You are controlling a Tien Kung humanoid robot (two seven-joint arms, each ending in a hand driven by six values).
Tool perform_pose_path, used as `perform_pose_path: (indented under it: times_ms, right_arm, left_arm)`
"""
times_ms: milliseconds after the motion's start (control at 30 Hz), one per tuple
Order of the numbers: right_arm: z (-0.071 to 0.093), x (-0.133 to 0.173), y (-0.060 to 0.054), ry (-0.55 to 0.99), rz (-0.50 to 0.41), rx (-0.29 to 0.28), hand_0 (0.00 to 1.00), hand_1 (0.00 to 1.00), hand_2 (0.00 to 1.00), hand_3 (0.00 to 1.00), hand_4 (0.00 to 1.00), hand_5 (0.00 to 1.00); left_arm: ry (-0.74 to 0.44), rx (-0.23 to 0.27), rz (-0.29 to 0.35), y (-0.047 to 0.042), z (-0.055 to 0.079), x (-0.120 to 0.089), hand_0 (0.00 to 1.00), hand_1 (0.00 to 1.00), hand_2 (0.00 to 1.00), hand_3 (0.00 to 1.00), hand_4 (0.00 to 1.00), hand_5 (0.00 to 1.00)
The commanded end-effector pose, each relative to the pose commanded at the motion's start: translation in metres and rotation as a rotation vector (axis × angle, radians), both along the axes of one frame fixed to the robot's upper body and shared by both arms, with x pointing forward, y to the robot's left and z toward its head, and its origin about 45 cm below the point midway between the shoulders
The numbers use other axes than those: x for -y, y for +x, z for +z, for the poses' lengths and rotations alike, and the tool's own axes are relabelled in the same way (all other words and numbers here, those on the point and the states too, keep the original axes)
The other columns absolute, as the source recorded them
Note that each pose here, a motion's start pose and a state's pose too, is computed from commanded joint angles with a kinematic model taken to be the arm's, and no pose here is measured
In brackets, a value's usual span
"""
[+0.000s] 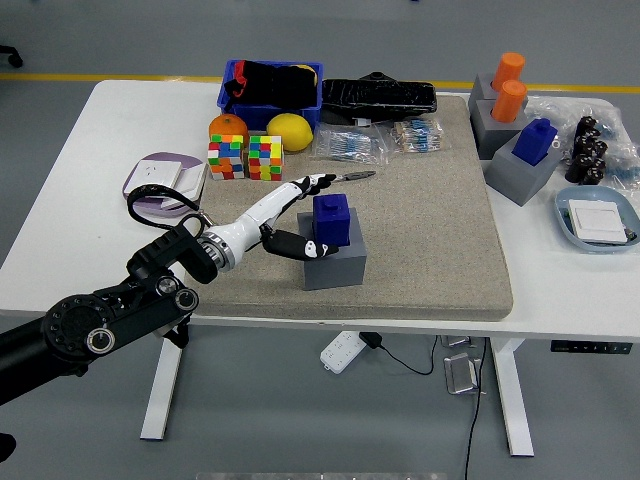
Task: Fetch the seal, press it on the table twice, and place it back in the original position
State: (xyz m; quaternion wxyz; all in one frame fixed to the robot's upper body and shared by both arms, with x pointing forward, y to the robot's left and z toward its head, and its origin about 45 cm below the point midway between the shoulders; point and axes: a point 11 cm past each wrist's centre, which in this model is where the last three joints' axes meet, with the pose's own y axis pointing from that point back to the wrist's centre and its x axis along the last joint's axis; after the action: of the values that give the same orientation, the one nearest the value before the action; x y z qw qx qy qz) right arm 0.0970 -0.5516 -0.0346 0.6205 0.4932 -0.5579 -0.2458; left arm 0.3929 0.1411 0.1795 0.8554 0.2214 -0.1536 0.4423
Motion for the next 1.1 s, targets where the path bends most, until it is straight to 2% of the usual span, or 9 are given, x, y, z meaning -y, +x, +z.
perform_pose_path:
  times_ms: [100,133,300,333,700,733,767,900,1100]
  right_arm:
    - [0.0,-0.001,0.001,0.002,0.0,0.002,0.781,0.698,0.679,0.638,0.759,0.542]
    - [0.0,-0.001,0.001,0.002,0.0,0.002,0.781,0.697,0.678,0.637,0.759,0.542]
    - [0.0,0.0,0.0,0.001,-0.003,0.001,0.781,0.697,0.678,0.637,0.759,0.542]
    - [0.0,0.0,0.0,0.001,-0.004,0.001,0.779,0.697,0.68,0.637,0.759,0.542]
    - [-0.001,-0.001,-0.002,0.002,-0.006,-0.004,0.781,0.697,0.68,0.636,0.759,0.543]
    - [-0.001,-0.001,-0.002,0.002,-0.004,-0.003,0.781,0.697,0.68,0.636,0.759,0.543]
    - [-0.001,-0.001,-0.001,0.001,-0.003,-0.002,0.781,0.698,0.679,0.637,0.759,0.543]
    - [0.002,0.0,0.005,-0.002,0.01,0.006,0.781,0.698,0.679,0.637,0.759,0.543]
    - [0.008,0.007,0.013,-0.019,0.02,0.017,0.781,0.698,0.68,0.637,0.759,0.543]
  left_arm:
    - [-0.068,-0.02,0.005,0.0022,0.003,-0.001,0.998,0.998,0.998,0.998,0.998,0.283]
    - [-0.095,-0.022,0.01,0.0031,0.004,-0.001,0.998,0.998,0.998,0.998,0.998,0.566]
    - [-0.232,-0.002,0.062,0.0122,0.015,-0.012,0.998,0.998,0.998,0.998,0.998,0.566]
    - [-0.263,0.002,0.088,0.0167,0.018,-0.018,0.998,0.998,0.998,0.998,0.998,0.865]
    - [-0.36,0.196,0.449,0.0561,0.046,-0.113,0.998,0.998,0.998,0.998,0.998,0.892]
    - [-0.353,0.201,0.471,0.0581,0.047,-0.122,0.998,0.998,0.998,0.998,0.998,0.892]
    - [-0.348,0.207,0.492,0.0599,0.048,-0.13,0.998,0.998,0.984,0.982,0.915,0.645]
    - [-0.336,0.222,0.576,0.0644,0.051,-0.161,0.998,0.998,0.984,0.982,0.915,0.645]
    - [-0.319,0.228,0.622,0.0637,0.052,-0.182,0.998,0.998,0.98,0.98,0.909,0.636]
